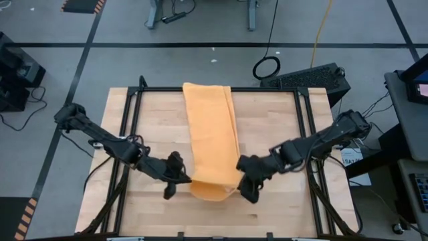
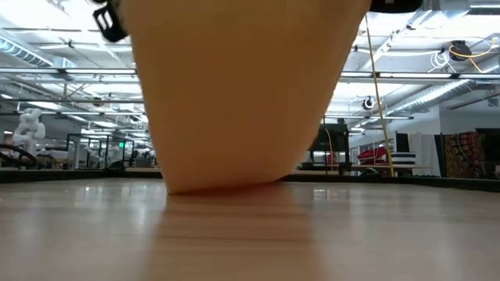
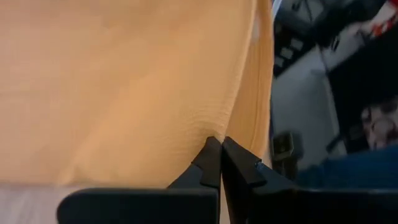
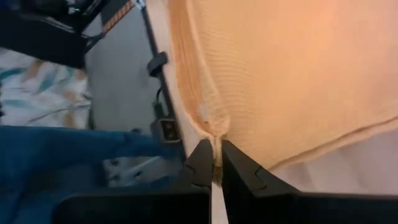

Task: Roll towel
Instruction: Roll the yellow towel

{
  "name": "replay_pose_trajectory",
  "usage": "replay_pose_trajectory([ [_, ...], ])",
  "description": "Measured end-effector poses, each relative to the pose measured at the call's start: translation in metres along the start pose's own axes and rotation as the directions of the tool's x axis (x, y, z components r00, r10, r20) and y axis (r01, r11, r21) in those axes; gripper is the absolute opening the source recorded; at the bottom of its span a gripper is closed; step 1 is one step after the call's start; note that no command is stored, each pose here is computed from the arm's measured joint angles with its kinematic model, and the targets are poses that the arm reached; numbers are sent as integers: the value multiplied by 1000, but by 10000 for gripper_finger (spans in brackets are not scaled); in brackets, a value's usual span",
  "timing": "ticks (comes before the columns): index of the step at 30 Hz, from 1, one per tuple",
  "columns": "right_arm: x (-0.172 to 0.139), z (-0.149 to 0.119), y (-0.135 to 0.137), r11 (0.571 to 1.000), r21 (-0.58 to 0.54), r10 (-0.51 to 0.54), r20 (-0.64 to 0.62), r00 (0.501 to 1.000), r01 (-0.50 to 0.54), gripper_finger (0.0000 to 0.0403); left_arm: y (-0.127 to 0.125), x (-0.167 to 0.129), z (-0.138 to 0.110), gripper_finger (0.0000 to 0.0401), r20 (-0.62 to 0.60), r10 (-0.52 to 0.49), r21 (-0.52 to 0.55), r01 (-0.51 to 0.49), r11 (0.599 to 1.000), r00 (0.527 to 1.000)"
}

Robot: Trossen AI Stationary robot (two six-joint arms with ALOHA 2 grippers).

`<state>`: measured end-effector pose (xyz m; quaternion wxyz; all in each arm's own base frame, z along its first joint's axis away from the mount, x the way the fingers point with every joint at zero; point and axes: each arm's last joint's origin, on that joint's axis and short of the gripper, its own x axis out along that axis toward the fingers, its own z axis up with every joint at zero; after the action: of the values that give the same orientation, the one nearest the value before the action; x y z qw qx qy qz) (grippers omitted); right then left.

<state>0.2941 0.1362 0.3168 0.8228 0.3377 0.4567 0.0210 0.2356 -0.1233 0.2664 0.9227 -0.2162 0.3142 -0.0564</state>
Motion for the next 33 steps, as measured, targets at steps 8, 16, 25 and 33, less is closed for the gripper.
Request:
replay_pose_trajectory([
  [8, 45, -30, 15, 993, -67, -92, 5, 996, 93, 4, 5, 22, -32, 4, -86, -19, 15, 20, 1000, 996],
  [16, 84, -51, 18, 987, -97, -133, -60, 989, 127, 4, 1, 48, -60, 4, -91, -75, -101, 66, 993, 993],
  [25, 104, -61, 19, 971, -204, -141, -66, 988, 125, 4, -17, 51, -86, 4, -135, -81, -224, 49, 973, 987],
  [33, 114, -60, 16, 960, -252, -142, -67, 987, 121, 4, -18, 49, -92, 4, -100, 2, -238, -26, 971, 995],
])
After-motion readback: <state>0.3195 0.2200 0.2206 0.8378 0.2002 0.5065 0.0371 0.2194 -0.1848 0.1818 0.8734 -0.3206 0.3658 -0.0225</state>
